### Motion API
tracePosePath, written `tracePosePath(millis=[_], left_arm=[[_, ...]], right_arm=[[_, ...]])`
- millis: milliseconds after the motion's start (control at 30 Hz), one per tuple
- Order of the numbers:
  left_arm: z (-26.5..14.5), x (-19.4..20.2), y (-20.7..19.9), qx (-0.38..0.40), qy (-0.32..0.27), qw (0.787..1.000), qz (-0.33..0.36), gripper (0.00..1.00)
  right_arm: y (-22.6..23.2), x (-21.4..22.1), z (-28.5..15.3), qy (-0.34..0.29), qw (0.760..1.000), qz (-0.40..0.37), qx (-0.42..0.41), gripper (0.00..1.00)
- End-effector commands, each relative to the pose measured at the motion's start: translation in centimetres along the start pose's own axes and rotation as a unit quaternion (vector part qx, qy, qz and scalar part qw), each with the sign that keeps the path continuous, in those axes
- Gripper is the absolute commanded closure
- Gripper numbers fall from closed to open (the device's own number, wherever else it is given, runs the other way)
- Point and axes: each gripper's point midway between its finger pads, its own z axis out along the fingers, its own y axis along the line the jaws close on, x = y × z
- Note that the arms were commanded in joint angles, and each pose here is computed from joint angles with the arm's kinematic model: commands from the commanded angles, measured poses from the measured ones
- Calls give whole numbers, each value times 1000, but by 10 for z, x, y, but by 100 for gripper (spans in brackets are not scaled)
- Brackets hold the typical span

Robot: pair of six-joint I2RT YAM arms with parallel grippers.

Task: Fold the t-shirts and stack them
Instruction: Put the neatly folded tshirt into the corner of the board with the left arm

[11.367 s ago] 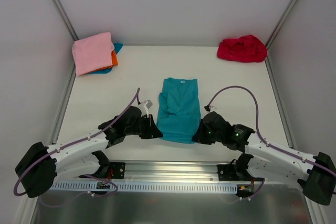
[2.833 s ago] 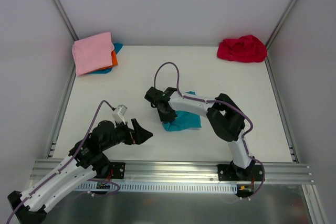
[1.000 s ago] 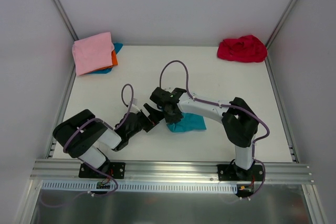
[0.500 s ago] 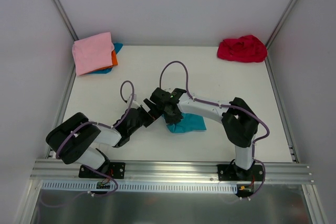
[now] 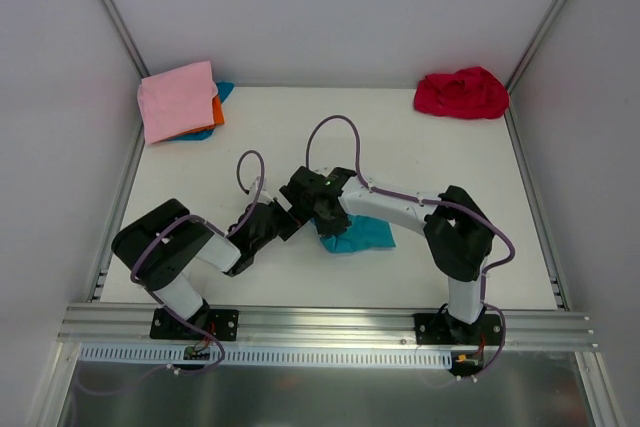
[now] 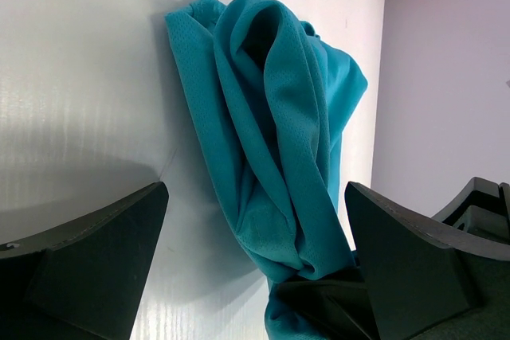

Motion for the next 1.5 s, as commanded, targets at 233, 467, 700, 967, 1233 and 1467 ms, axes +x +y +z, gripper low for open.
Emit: tracePosePath(millis=[233,467,700,967,1233,1467], left_arm=[[7,1,-28,63,6,998,-6,1],[6,2,-43,115,18,993,-14,3],[6,3,-44,131,29,991,-22,11],[6,1,-44,134,35,990,-22,21],[7,-1,-42,141,45,989,-28,72],[5,-2,-38,139,47,989,-30,83]], right_arm=[[10,-7,-20,-24,999,5,-31,99],[9,-7,-27,-28,999,4,-36,99],[10,-5,-27,-25,999,2,-42,99],[13,-4,-26,-24,998,0,-50,100],[18,-2,-25,-20,998,-3,-62,99],[21,2,-22,-14,997,1,-74,99]])
